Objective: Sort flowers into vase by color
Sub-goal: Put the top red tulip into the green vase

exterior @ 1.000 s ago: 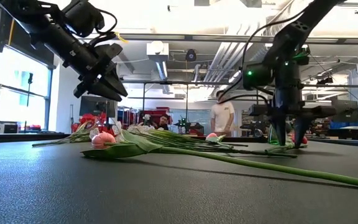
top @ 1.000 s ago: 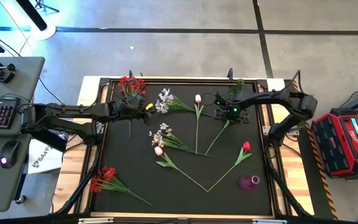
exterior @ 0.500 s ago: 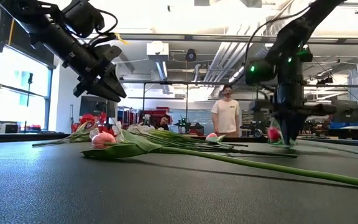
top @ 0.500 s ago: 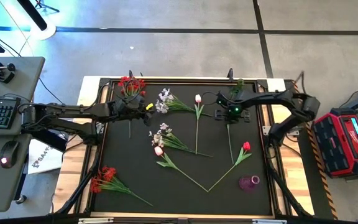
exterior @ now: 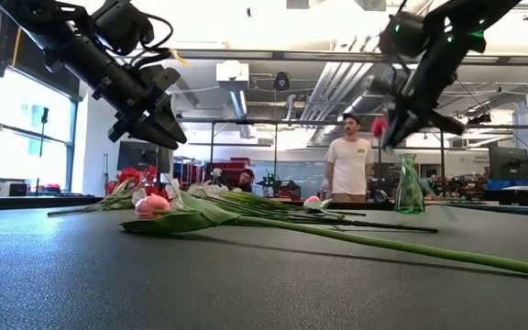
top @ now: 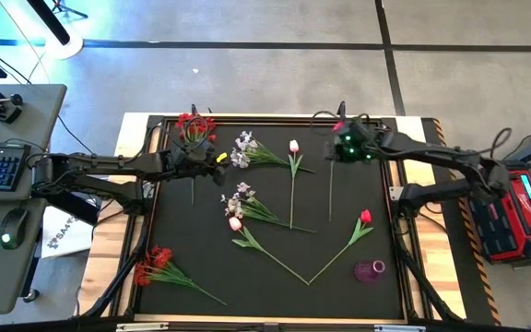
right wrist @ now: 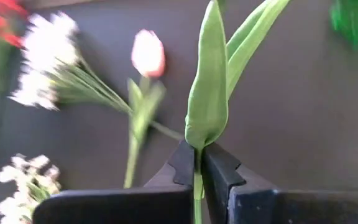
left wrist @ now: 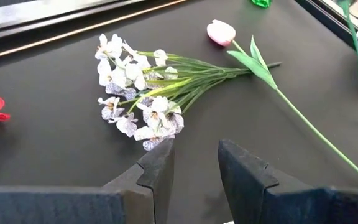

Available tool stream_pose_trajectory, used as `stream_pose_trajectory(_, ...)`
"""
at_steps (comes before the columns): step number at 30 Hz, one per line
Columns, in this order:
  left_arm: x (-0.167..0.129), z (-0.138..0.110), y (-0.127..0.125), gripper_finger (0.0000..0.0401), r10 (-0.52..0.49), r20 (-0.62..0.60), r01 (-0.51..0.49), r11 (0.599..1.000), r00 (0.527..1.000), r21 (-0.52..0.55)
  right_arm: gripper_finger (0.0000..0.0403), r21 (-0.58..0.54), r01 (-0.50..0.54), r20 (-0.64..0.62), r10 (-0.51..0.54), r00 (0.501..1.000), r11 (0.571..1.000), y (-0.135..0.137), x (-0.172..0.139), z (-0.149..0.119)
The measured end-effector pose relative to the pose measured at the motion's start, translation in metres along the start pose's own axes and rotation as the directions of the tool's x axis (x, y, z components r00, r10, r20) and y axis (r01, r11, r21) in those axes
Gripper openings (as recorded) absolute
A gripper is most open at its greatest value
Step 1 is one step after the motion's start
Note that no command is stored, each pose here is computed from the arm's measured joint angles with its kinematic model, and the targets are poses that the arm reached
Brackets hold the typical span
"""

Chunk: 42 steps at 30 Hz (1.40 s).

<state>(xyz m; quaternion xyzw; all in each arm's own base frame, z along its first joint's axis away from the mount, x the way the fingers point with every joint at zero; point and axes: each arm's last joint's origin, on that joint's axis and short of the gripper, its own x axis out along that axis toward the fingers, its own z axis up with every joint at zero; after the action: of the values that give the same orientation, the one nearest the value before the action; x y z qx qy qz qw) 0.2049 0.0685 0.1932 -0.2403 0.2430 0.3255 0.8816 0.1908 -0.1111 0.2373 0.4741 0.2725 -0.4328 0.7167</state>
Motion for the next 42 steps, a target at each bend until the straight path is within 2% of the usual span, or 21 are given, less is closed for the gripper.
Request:
stream_pose_trajectory(3, 0.0, 0.001, 0.0, 0.0113, -0.002, 0.011, 0.001, 0.999, 1.0, 0.037, 0.0001, -0.11, -0.07, 0.147, 0.086, 0.985, 0.991, 0.007, -0.013, 0.009)
stream_pose_trajectory(6, 0.0, 0.001, -0.001, 0.0113, -0.005, 0.016, 0.004, 0.998, 1.0, 0.069, 0.0001, -0.228, -0.089, 0.314, 0.16, 0.936, 0.97, 0.014, -0.027, 0.019)
stream_pose_trajectory(8, 0.0, 0.002, -0.001, 0.0113, -0.007, 0.02, 0.005, 0.998, 1.0, 0.07, 0.0001, -0.289, -0.06, 0.415, 0.182, 0.891, 0.955, 0.017, -0.037, 0.024)
stream_pose_trajectory(12, 0.0, 0.002, -0.001, 0.0113, -0.007, 0.02, 0.006, 0.998, 1.0, 0.059, 0.0001, -0.352, 0.072, 0.567, 0.151, 0.81, 0.933, 0.018, -0.05, 0.031)
stream_pose_trajectory(15, 0.0, 0.002, -0.001, 0.0113, -0.007, 0.02, 0.006, 0.999, 1.0, 0.039, 0.0001, -0.328, 0.152, 0.662, 0.112, 0.741, 0.932, 0.018, -0.058, 0.035)
stream_pose_trajectory(21, 0.0, 0.002, -0.001, 0.0113, -0.007, 0.019, 0.008, 1.0, 1.0, -0.009, 0.0, -0.277, 0.209, 0.797, 0.103, 0.596, 0.938, 0.021, -0.076, 0.046)
stream_pose_trajectory(27, 0.0, 0.002, -0.001, 0.0113, -0.013, 0.016, 0.014, 1.0, 1.0, -0.02, 0.0, -0.139, 0.269, 0.869, -0.012, 0.494, 0.953, 0.007, -0.092, 0.057)
stream_pose_trajectory(32, 0.0, 0.002, -0.001, 0.0113, -0.013, 0.016, 0.014, 0.999, 1.0, -0.033, 0.0, -0.083, 0.282, 0.888, -0.057, 0.456, 0.956, -0.004, -0.1, 0.065)
stream_pose_trajectory(42, 0.0, 0.002, -0.001, 0.0113, -0.013, 0.016, 0.013, 0.999, 1.0, -0.038, 0.0, -0.076, 0.336, 0.891, -0.087, 0.446, 0.939, -0.012, -0.101, 0.071)
